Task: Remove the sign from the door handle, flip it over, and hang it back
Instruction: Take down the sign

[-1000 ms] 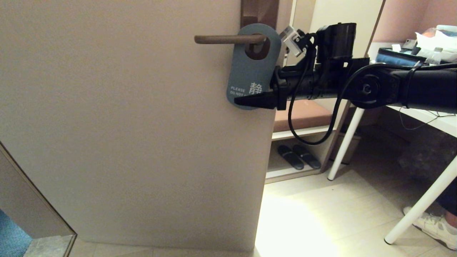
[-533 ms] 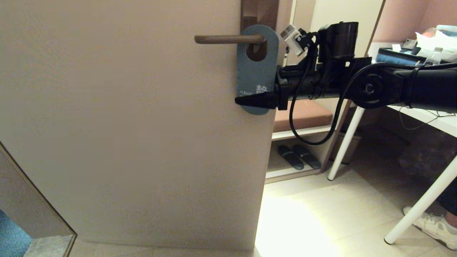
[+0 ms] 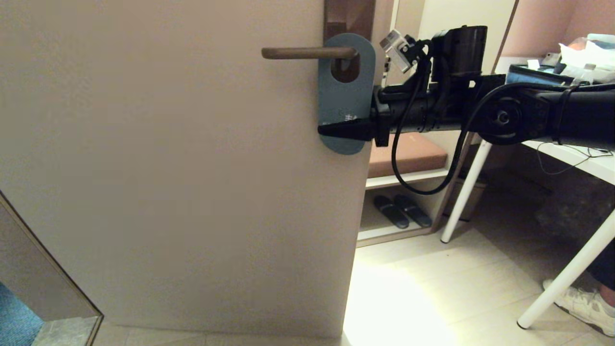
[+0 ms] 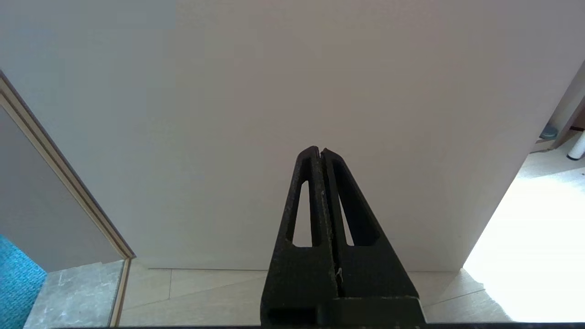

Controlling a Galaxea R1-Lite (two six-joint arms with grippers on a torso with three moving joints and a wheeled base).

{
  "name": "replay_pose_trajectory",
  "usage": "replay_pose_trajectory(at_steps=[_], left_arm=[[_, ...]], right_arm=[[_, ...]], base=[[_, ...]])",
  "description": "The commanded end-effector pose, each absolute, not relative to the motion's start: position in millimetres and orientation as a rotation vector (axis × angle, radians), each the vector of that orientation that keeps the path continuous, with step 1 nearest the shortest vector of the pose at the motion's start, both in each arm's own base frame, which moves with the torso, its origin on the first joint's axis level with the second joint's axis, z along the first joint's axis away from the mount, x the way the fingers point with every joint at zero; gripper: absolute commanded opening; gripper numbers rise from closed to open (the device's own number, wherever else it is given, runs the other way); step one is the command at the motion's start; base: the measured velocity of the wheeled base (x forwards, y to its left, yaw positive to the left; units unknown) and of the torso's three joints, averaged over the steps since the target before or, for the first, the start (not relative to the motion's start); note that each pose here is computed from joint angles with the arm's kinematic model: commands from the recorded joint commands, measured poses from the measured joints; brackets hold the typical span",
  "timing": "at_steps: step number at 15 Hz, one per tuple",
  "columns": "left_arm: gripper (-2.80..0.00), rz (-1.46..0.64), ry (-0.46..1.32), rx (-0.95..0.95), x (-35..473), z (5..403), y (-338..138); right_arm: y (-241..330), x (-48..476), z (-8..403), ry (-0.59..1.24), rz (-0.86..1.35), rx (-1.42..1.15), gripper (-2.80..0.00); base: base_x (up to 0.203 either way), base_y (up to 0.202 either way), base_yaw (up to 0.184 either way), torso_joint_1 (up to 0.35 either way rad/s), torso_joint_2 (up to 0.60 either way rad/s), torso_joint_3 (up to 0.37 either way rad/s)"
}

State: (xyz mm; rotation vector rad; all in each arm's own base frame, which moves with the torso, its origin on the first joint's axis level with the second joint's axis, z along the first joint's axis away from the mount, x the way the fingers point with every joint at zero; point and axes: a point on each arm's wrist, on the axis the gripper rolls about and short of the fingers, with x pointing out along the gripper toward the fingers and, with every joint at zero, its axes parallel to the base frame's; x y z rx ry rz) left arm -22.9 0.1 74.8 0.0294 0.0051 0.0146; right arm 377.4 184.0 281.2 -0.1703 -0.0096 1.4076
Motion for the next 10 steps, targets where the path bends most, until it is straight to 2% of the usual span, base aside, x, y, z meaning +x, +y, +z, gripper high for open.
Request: replay_pose_trajectory(at_steps=[1, 10], left_arm=[[-2.80, 0.015, 0.006, 0.031, -22.8, 74.9, 0.1], [-2.80, 0.015, 0.006, 0.029, -22.8, 74.9, 0.1]], right_arm=[[183.6, 376.1, 282.9, -0.013, 1.398, -0.174, -2.80], [180.0, 368.9, 281.0, -0.049, 1.362, -0.191, -2.80]], base=[[0.000, 0.000, 0.000, 0.000, 0.00, 0.000], [0.000, 0.000, 0.000, 0.000, 0.00, 0.000]])
